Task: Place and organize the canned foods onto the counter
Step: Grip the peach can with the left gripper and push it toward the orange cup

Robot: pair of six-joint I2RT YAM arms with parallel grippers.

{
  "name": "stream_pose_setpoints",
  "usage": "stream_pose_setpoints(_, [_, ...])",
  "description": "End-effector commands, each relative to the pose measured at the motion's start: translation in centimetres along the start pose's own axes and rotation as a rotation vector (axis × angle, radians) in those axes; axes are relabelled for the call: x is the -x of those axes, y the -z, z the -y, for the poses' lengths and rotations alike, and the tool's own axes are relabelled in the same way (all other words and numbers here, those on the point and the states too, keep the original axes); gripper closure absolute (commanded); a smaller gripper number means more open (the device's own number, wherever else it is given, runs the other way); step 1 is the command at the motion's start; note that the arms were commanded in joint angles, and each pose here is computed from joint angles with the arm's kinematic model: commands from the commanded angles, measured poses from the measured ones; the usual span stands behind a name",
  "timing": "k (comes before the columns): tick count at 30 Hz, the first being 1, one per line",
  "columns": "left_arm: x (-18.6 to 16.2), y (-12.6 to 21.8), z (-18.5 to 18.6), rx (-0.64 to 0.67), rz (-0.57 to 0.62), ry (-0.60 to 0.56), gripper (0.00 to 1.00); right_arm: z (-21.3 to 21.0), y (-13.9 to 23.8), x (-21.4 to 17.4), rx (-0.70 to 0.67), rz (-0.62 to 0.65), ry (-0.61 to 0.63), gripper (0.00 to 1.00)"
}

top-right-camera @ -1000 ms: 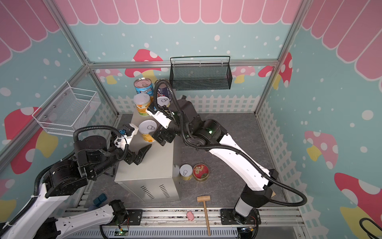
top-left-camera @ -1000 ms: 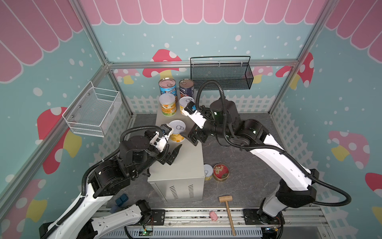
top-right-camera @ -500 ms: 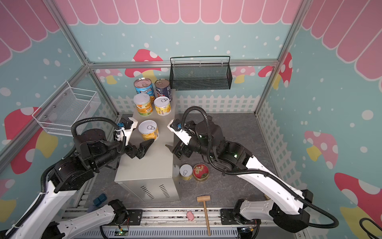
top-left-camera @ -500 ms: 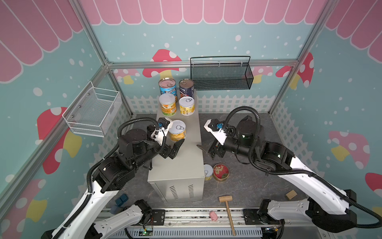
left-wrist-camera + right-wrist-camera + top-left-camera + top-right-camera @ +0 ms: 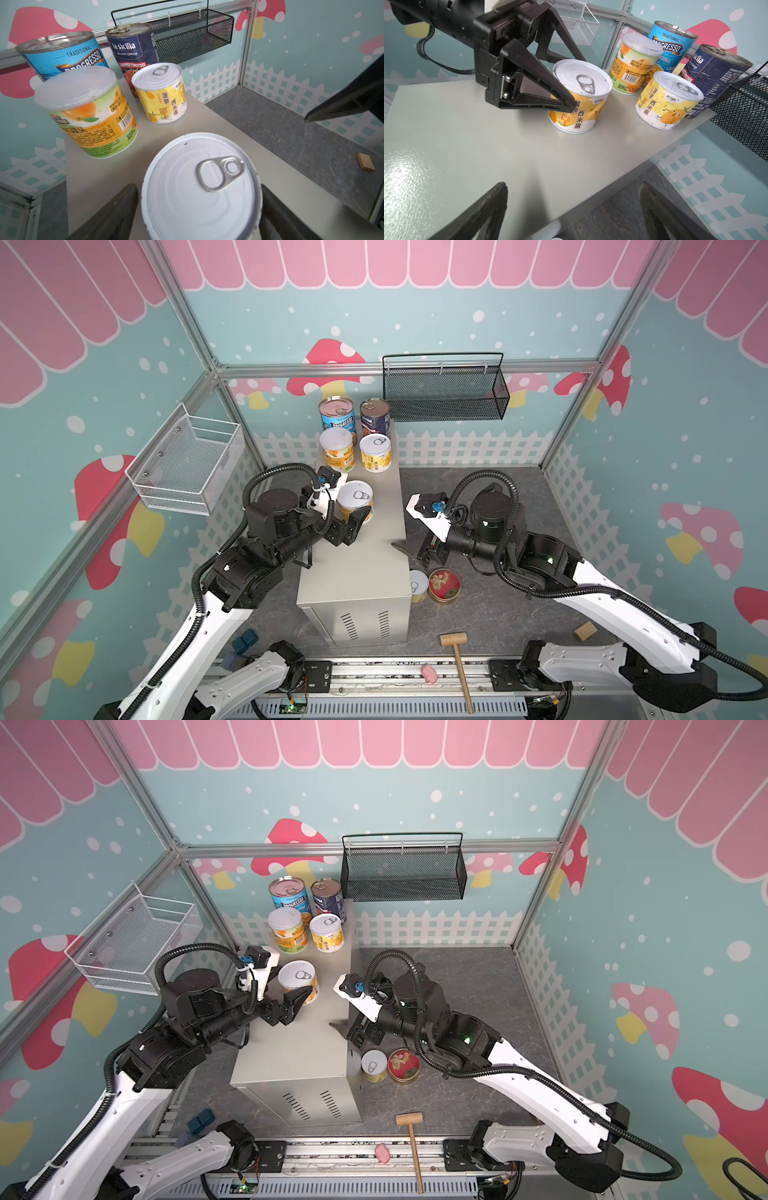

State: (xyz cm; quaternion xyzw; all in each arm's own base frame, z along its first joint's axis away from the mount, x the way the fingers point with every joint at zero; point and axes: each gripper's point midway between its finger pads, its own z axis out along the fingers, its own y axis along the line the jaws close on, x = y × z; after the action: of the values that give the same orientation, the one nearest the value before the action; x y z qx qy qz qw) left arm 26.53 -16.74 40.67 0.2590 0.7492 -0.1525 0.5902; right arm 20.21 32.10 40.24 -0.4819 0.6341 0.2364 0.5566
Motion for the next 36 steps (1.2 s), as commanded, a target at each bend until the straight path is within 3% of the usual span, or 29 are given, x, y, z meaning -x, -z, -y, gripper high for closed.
stream_pose_setpoints(1, [0.3, 0.2, -0.7, 0.022, 0.034, 0.006, 0.16, -0.3, 0.2, 0.9, 0.012, 0.049, 0.031, 0.01])
stream_pose_setpoints(17, [-0.9, -0.5, -5.6, 0.201, 0.062, -0.006, 0.21, -1.0, -2.7, 0.1, 0.057, 0.043, 0.031, 0.01])
stream_pose_setpoints(36, [-1.7, -1.4, -6.3, 0.15, 0.113, 0.037, 0.24, -0.8, -3.1, -0.5, 0.039, 0.039, 0.025, 0.01])
